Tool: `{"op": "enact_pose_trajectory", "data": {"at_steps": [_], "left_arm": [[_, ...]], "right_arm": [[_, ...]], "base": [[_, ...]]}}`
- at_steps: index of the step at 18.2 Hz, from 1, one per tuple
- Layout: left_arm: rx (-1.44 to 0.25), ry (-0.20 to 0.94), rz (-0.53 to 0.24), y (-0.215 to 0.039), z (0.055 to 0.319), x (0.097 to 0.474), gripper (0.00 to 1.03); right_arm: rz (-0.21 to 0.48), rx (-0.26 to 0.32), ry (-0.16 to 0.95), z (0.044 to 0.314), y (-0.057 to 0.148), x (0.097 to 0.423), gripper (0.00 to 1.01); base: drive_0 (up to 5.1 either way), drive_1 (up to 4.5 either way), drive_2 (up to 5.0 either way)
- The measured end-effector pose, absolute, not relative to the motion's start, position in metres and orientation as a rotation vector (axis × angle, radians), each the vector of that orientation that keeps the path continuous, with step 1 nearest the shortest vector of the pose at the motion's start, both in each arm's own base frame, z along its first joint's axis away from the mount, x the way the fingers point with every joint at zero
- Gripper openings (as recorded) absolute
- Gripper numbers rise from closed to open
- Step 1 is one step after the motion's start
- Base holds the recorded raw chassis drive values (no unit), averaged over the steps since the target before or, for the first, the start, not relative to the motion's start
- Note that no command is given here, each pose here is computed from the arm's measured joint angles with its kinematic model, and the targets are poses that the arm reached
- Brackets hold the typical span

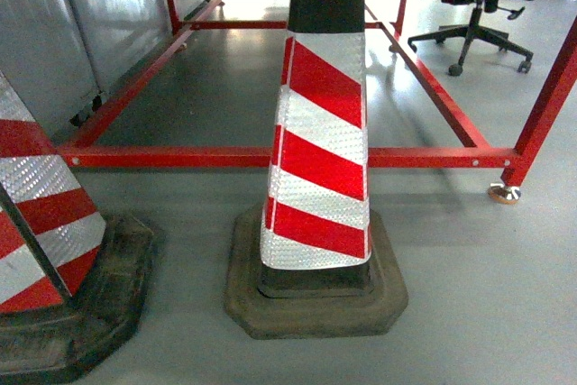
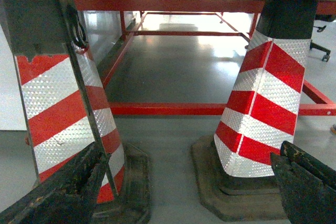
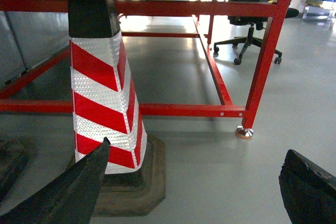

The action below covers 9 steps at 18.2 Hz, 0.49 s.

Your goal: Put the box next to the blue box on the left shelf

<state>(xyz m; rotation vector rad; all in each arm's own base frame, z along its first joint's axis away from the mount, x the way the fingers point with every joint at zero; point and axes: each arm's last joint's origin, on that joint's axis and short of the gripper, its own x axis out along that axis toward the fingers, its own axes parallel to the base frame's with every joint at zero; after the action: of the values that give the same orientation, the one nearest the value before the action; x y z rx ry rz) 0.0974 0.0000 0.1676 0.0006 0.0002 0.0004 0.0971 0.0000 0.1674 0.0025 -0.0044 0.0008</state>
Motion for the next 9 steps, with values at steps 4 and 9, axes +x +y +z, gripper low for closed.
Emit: {"op": "enact_pose_trajectory", "data": {"at_steps": [4,9], "left_arm": [[0.001,0.0,0.0,0.0,0.1676,0.0974,0.98],[0.001,0.0,0.0,0.0,0.1676,0.0974,0.98]], "right_arm": [[0.001,0.002,-0.004,0.1674,0.0,0.0971,0.98],[0.001,0.002,-0.004,0.1674,0.0,0.0971,0.98]], "base": [[0.0,0.0,0.0],[0.0,0.0,0.0]]}}
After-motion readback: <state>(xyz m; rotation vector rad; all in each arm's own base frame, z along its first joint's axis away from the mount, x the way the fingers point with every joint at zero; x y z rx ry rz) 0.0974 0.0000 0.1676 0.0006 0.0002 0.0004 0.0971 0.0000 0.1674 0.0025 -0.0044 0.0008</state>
